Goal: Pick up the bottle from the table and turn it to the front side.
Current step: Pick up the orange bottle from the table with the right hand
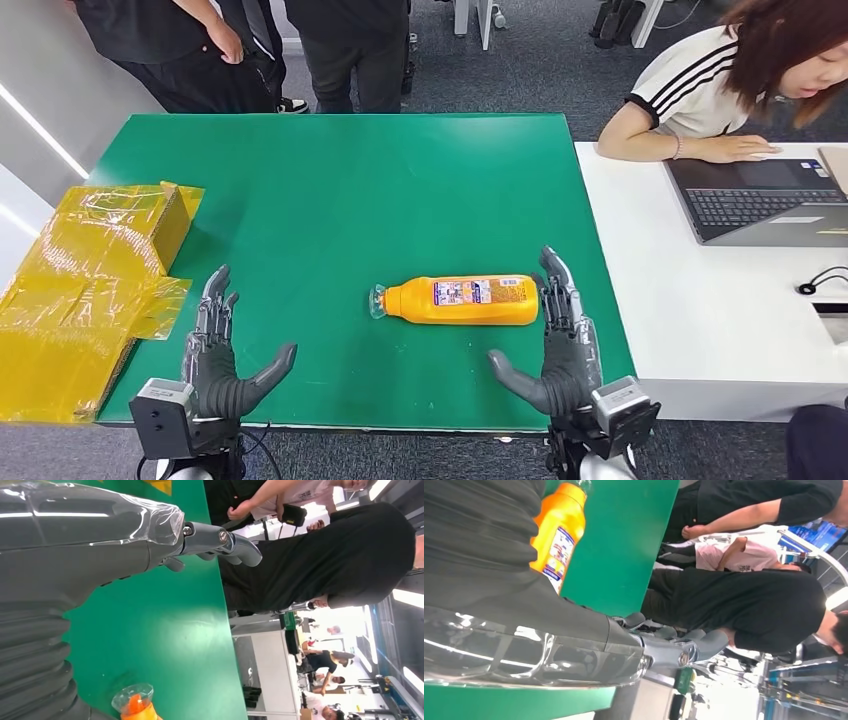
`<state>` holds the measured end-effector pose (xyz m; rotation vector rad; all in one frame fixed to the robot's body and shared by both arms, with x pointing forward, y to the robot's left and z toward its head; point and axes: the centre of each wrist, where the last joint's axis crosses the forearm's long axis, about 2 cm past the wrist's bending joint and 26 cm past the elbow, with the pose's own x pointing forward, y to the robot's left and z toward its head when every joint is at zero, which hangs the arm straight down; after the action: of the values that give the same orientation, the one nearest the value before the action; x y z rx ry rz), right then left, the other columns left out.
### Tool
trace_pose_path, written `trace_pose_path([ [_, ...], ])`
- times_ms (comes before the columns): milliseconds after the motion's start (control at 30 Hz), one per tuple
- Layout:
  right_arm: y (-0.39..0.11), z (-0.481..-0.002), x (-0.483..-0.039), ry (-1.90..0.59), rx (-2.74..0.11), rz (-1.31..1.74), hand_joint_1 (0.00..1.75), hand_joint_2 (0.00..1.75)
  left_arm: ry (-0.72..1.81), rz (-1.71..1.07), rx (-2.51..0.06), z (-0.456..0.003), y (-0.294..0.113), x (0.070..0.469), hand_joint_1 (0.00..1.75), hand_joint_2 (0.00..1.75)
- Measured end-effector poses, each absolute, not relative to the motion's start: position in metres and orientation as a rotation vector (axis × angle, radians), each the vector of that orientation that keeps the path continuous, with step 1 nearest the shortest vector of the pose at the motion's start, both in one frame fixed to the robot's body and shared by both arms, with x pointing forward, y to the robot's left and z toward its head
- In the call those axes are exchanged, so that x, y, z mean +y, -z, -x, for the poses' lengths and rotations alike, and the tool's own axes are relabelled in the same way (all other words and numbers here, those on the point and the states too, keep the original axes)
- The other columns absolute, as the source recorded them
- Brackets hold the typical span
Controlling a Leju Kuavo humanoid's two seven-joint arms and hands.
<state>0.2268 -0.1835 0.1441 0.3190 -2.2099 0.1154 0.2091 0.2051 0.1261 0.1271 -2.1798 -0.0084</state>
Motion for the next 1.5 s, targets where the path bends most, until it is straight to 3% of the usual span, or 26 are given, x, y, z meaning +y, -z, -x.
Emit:
trace_pose_path([
  [700, -0.145, -0.240, -0.181, -0.207, -2.208, -0.263, 0.00, 1.75, 0.008, -0.130, -2.182, -0.209, -0.126, 0.206, 0.00, 1.75],
  [1100, -0.157, -0.310, -0.221, -0.658, -2.015, 0.181, 0.00, 1.75, 0.073, -0.041, -2.206, -0.231, -0.138, 0.190, 0.00, 1.75],
  [1300, -0.158, -0.335, -0.235, -0.782, -1.875, 0.224, 0.00, 1.75, 0.099, 0.004, -2.211, -0.244, -0.142, 0.184, 0.00, 1.75],
  [1500, -0.158, -0.378, -0.235, -1.092, -1.620, 0.173, 0.00, 1.75, 0.143, 0.063, -2.213, -0.268, -0.155, 0.173, 0.00, 1.75],
])
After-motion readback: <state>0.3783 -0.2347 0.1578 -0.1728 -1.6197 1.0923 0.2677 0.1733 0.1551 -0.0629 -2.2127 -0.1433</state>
